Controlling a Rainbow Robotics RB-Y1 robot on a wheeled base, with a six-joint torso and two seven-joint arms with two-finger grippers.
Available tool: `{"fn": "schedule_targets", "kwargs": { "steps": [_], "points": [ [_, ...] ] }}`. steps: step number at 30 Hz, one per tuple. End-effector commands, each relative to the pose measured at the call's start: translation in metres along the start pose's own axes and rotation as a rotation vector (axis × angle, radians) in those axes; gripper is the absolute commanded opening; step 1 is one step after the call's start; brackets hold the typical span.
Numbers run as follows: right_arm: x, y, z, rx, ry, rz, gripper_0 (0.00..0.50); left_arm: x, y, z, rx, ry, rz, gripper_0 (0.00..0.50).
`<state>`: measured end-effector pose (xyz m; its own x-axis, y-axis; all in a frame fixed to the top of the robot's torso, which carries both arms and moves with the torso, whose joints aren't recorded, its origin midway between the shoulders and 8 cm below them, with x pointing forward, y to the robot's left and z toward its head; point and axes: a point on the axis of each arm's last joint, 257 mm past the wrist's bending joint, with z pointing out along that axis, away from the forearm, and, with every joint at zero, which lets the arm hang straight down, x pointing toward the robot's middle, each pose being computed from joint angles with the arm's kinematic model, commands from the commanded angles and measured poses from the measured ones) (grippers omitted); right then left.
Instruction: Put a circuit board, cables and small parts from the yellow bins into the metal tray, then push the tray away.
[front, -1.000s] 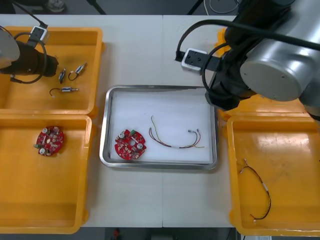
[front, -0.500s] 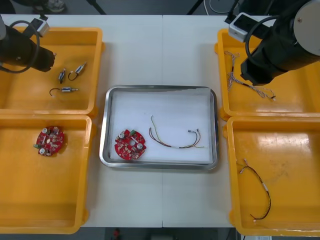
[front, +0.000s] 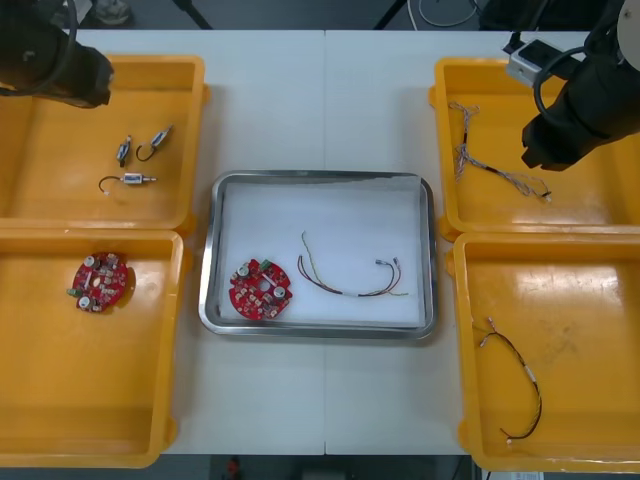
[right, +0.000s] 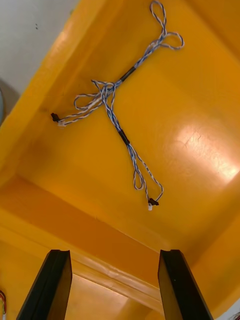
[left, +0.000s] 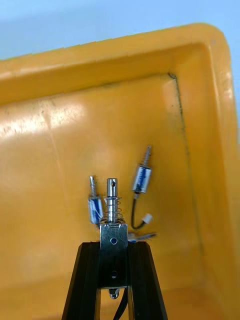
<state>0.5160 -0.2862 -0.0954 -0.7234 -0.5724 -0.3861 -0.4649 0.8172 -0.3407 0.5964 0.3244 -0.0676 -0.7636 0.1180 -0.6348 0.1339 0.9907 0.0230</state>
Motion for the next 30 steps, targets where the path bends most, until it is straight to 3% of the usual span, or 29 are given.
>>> {"fn": "schedule_targets", "kwargs": {
  "steps": [1, 3, 8, 16, 26, 30],
  "points": [
    [-0.006, -0.034, -0.012, 0.015, 0.015, 0.06, 0.5, 0.009, -0.005, -0.034, -0.059, -0.009, 0.057, 0.0],
    [-0.005, -0.039, -0.008, 0.004, 0.032, 0.071, 0.5, 0.014, -0.021, -0.04, -0.065, -0.011, 0.052, 0.0],
    [-0.016, -0.057, 0.0, 0.004, 0.022, 0.053, 0.5, 0.035, -0.068, -0.049, -0.053, 0.009, 0.02, 0.0],
    [-0.035, -0.077, 0.018, 0.0, -0.035, 0.024, 0.5, 0.07, -0.139, -0.053, -0.009, 0.052, -0.007, 0.0],
    [-0.049, -0.081, 0.046, -0.06, -0.049, 0.035, 0.5, 0.104, -0.212, -0.012, 0.058, 0.105, -0.035, 0.0],
    [-0.056, -0.076, 0.056, -0.075, -0.061, 0.043, 0.5, 0.112, -0.224, 0.012, 0.05, 0.113, -0.018, 0.001]
  ]
}}
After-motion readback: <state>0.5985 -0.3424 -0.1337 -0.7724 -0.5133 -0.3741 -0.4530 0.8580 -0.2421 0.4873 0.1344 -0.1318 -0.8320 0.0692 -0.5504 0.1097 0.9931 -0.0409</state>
